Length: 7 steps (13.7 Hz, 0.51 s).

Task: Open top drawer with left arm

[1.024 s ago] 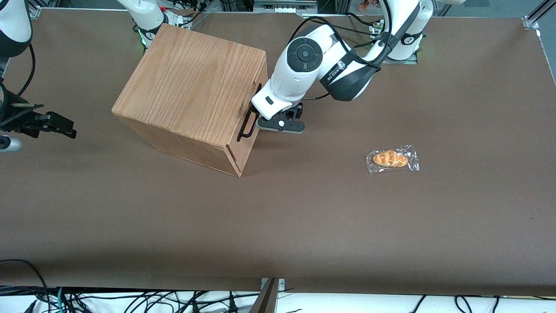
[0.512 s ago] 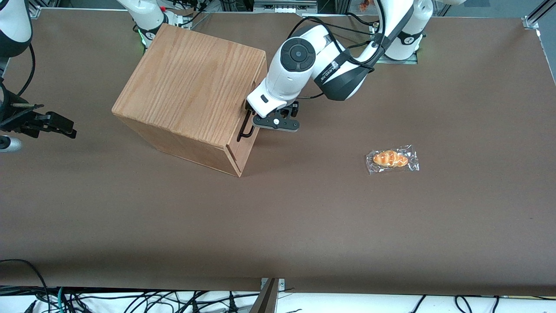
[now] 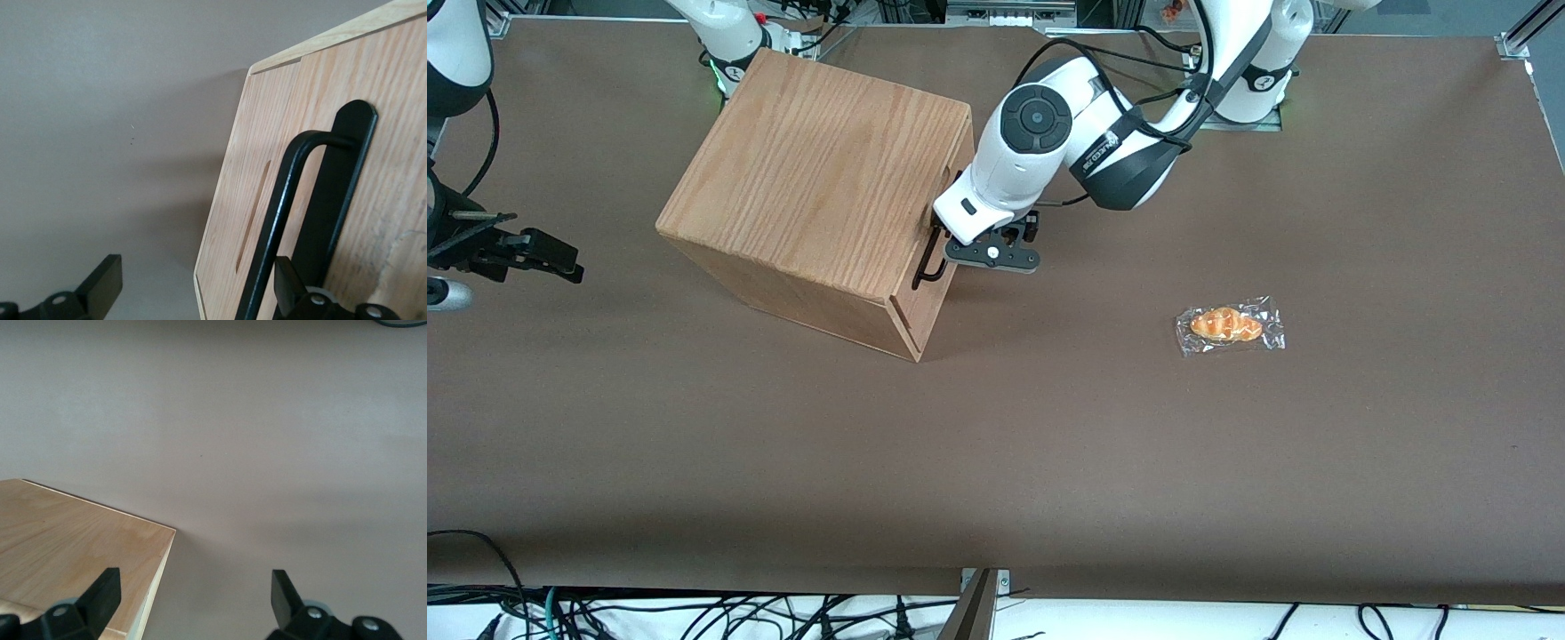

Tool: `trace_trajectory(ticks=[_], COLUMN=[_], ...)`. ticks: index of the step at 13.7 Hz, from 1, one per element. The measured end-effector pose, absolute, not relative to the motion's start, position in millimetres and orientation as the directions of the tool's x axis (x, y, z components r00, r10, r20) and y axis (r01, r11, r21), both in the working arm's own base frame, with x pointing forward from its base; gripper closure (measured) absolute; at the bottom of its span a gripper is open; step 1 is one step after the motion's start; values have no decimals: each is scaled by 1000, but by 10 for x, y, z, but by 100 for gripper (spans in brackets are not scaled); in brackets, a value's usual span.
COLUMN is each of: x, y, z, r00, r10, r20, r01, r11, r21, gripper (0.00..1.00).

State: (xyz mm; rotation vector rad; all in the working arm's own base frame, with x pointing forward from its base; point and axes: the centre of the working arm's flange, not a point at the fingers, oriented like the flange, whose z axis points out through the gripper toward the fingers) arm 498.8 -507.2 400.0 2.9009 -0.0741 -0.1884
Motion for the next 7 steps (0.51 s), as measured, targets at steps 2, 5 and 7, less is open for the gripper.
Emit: trace_trajectory(ticks=[2,5,7], x=[4996,5014,5032], y=[-5065,-5050,-5032], z=[3990,3975,3968], r00=[990,990,990], r10=[-72,-73,-70], r20=[-121,-121,-121], r01=[-42,-43,-40], r11=[-971,-972,-972], r21=[234,233,232], gripper=[0,0,0])
